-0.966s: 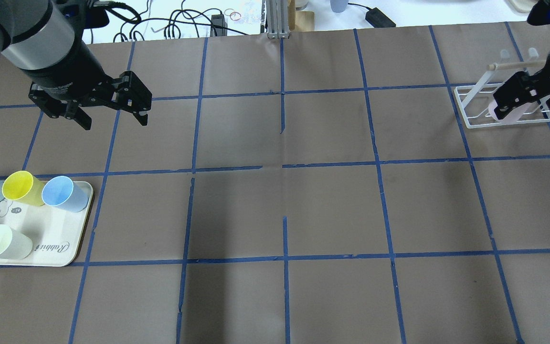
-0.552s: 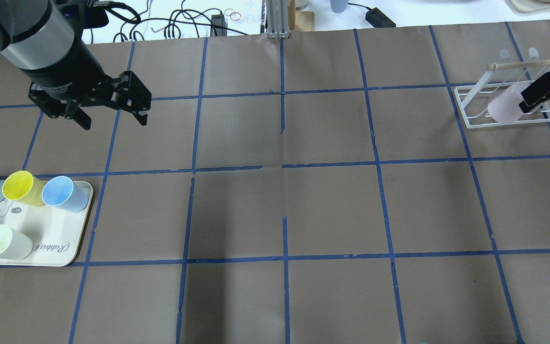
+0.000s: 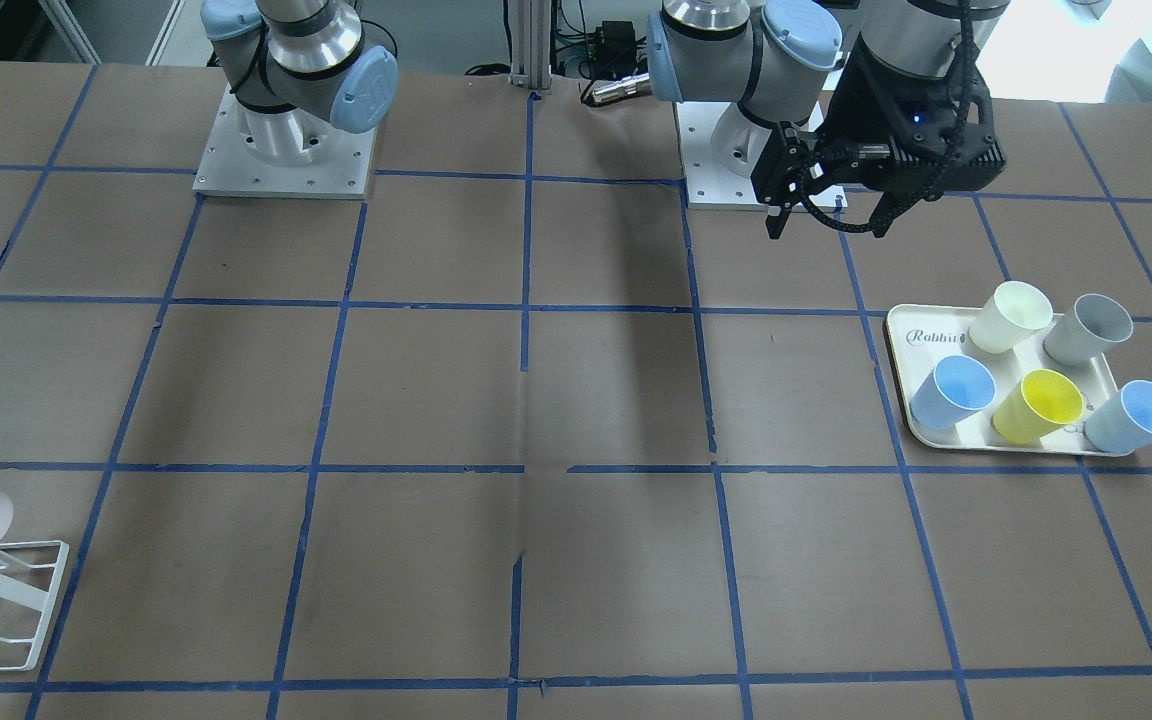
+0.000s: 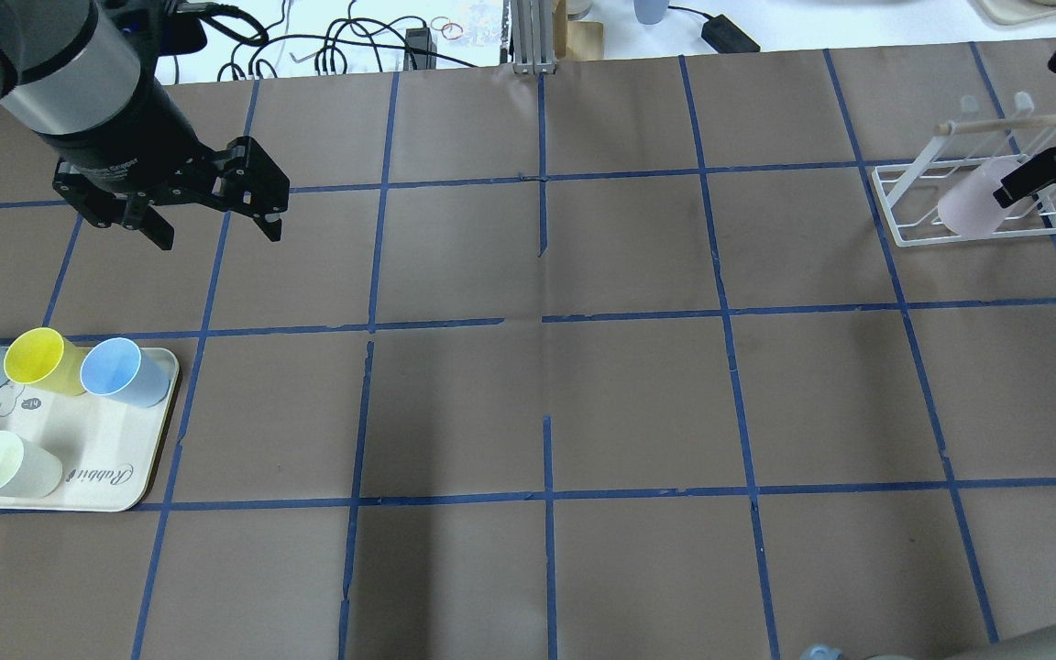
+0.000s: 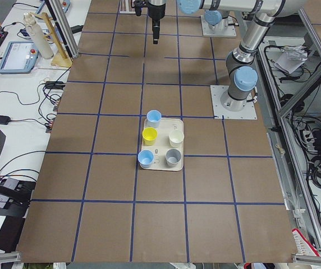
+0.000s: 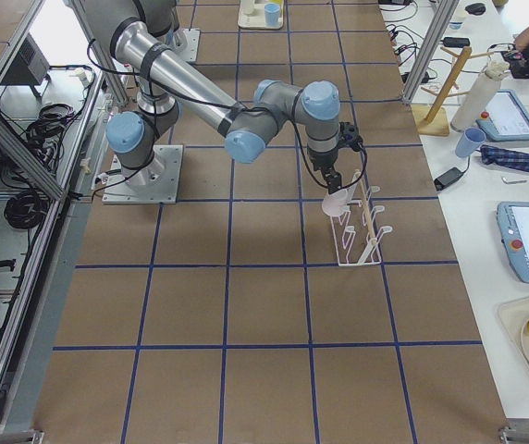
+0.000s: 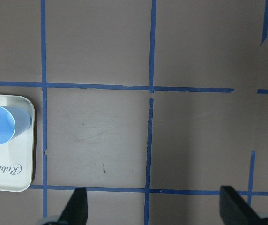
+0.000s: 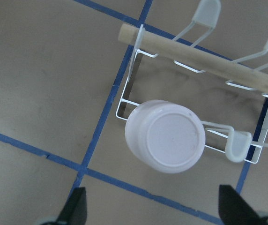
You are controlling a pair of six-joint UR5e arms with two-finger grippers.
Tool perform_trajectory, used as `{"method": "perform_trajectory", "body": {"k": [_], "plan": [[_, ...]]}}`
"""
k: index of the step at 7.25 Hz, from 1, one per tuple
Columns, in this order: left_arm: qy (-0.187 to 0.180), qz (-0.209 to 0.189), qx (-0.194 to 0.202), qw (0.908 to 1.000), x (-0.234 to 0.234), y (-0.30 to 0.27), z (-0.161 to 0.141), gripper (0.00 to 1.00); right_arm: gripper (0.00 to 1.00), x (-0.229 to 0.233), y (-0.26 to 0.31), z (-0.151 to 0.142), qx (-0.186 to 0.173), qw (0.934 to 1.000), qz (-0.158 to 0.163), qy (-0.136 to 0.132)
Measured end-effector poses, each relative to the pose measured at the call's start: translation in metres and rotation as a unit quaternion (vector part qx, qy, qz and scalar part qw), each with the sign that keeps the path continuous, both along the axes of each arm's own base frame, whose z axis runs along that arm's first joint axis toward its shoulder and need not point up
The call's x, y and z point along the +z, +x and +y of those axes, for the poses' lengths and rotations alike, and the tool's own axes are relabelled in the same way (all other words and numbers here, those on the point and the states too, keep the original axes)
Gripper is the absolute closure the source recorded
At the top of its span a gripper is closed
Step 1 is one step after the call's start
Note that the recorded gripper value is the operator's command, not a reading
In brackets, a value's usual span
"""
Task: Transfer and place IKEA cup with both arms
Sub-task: 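Lower the right gripper and close it on the pink cup's rim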
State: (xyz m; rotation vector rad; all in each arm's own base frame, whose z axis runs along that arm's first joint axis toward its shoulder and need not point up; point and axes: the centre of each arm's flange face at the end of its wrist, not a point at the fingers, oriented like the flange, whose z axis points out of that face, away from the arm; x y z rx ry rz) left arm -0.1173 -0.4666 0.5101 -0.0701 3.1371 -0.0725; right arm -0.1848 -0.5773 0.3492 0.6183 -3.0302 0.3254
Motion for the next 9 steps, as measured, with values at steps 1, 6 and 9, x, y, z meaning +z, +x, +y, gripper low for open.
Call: {"method": "perform_trajectory", "body": {"k": [1,6,9], "plan": [[0.001,0.000,0.000,1.0000,0.000,0.000,0.000,0.00,0.00,-0.011,-0.004,-0.007,0.003,1.0000,0.002,-0.006],[0.002,0.000,0.000,1.0000,-0.002,0.000,0.001,0.00,0.00,-0.031,-0.005,-0.016,0.006,0.9999,0.003,-0.011],[0.002,0.000,0.000,1.0000,-0.002,0.001,0.001,0.00,0.00,-0.040,-0.004,-0.018,0.008,1.0000,-0.001,-0.004]]}}
